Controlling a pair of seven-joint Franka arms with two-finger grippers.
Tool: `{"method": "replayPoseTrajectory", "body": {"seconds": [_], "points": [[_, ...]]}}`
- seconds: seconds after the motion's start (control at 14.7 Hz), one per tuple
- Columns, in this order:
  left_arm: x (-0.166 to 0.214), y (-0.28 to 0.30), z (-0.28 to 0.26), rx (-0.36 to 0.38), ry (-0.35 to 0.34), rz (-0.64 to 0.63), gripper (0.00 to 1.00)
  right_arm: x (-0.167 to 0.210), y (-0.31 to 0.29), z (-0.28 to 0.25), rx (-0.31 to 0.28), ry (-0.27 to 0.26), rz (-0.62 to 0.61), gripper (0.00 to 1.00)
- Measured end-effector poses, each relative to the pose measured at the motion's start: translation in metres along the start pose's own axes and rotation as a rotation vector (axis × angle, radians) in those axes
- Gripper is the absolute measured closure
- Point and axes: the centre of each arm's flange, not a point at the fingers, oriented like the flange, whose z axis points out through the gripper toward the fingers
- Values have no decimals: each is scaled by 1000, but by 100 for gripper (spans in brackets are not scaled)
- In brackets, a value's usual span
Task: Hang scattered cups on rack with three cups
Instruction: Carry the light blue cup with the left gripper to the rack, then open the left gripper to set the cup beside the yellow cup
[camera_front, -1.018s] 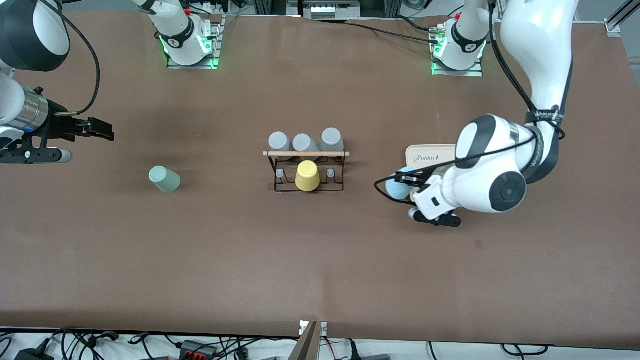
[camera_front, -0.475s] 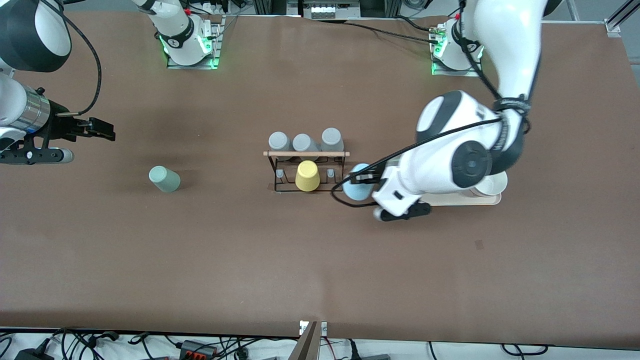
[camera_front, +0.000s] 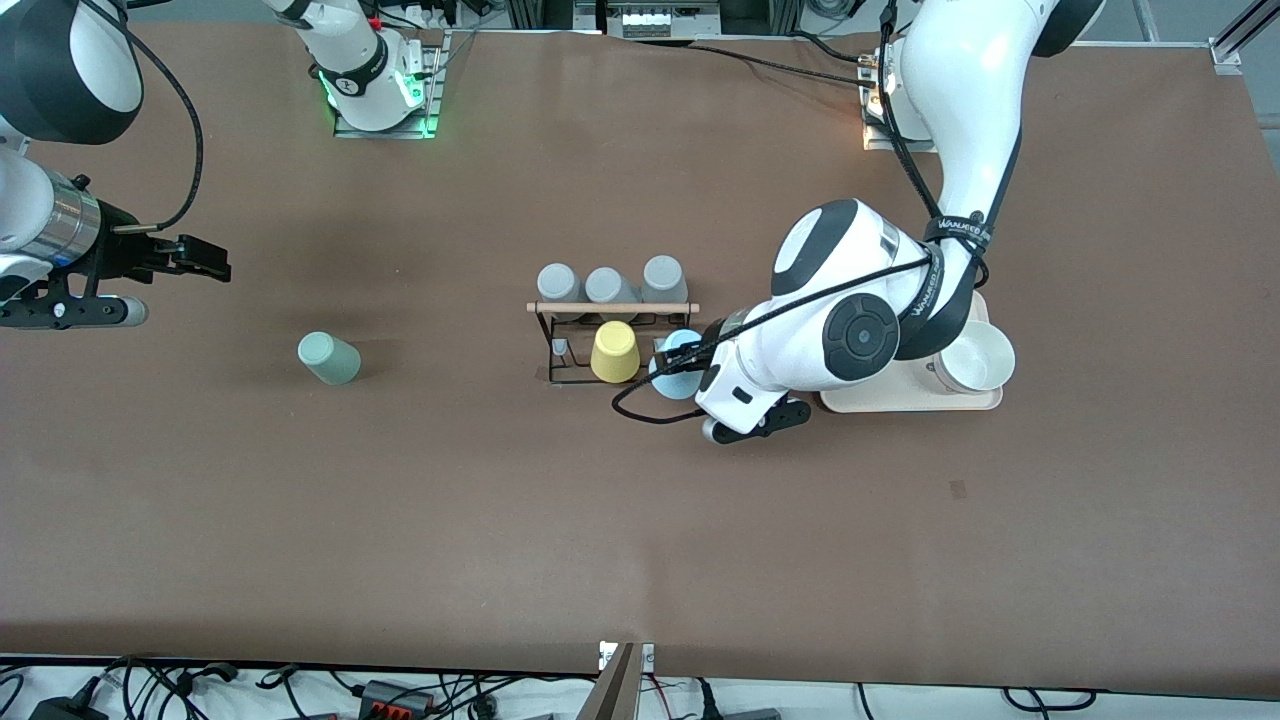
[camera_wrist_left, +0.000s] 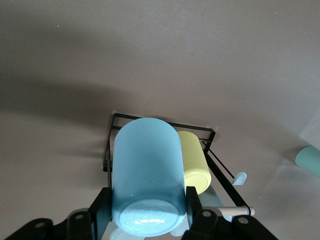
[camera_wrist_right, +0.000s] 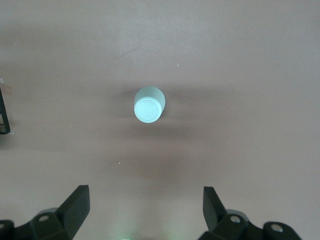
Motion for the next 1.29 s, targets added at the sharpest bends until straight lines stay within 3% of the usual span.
{"method": "replayPoseTrajectory", "body": {"seconds": [1.29], "points": [[8, -1, 68, 58, -68, -12, 37, 1, -1, 3, 0, -6, -4, 0]]}}
